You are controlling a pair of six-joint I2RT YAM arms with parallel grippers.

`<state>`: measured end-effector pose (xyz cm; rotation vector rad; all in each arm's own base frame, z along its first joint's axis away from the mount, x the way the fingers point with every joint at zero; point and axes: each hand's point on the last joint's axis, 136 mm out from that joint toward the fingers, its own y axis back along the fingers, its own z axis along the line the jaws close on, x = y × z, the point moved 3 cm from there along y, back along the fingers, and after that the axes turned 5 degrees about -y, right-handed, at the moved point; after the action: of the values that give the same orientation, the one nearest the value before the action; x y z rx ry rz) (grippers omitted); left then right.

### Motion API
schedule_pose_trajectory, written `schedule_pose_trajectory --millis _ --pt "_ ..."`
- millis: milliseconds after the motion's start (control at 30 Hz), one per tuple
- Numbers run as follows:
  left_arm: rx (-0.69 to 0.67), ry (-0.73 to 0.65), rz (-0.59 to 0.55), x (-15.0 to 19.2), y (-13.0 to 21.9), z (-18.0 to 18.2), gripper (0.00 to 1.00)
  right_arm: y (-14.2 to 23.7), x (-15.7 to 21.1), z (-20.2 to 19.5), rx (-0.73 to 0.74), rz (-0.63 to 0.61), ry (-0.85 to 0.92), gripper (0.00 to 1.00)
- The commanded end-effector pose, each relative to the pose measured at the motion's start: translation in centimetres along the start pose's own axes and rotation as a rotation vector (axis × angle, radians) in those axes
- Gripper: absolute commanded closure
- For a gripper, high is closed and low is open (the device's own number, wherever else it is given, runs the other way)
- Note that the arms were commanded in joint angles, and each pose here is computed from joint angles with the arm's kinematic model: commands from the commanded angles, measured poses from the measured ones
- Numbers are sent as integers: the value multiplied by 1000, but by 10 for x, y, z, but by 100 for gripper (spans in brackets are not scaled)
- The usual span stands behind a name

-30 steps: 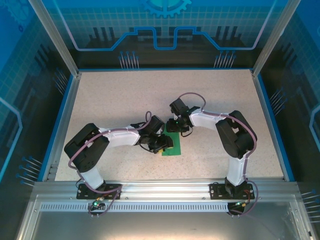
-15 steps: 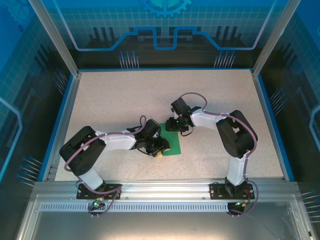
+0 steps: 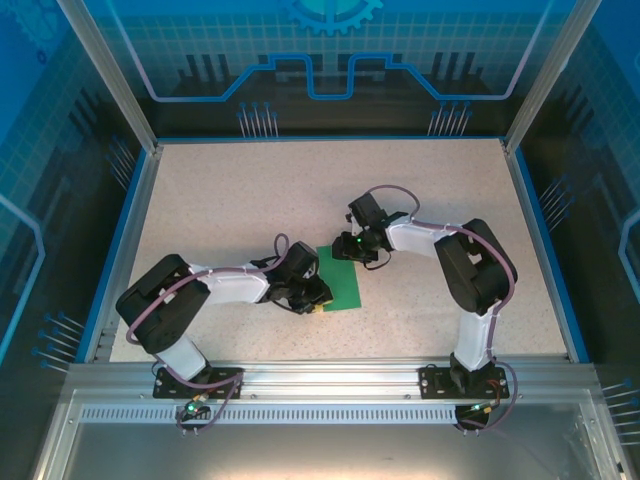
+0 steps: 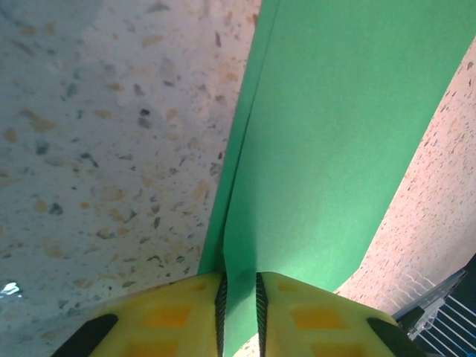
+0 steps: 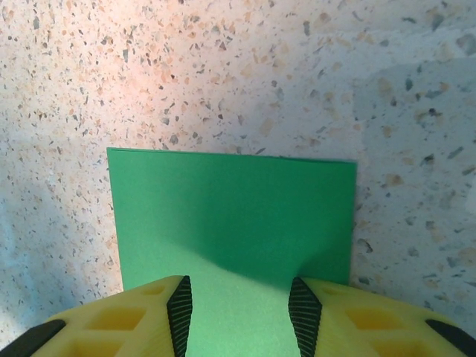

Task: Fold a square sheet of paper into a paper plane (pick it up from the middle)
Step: Fold the triangle a second time at the center of the table.

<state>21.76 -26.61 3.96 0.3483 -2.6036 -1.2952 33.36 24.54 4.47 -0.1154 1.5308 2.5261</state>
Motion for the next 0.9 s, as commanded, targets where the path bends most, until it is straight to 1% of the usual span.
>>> schedule_pose_trajectory --millis 0,100,200,300,500,600,767,867 --pt "17 4 -34 -3 3 -1 83 -12 21 -22 38 91 -58 57" --pt "9 -14 -56 -7 6 -2 90 -3 17 -17 6 79 -52 58" --pt "-5 -52 -71 -10 12 -4 95 14 11 -9 -36 41 -31 58" --pt "-12 -105 -82 -13 19 -9 98 33 8 1 -82 9 11 58" --pt "-45 -248 -101 -20 33 -19 99 54 15 9 -139 -26 60 58" --pt "-53 -297 -96 -22 36 -23 99 56 22 8 -143 -21 70 62" --pt "-80 -278 -66 -18 38 -17 99 52 37 8 -143 22 86 70" --pt "-120 -261 -69 -14 42 -5 98 49 45 4 -132 34 83 72"
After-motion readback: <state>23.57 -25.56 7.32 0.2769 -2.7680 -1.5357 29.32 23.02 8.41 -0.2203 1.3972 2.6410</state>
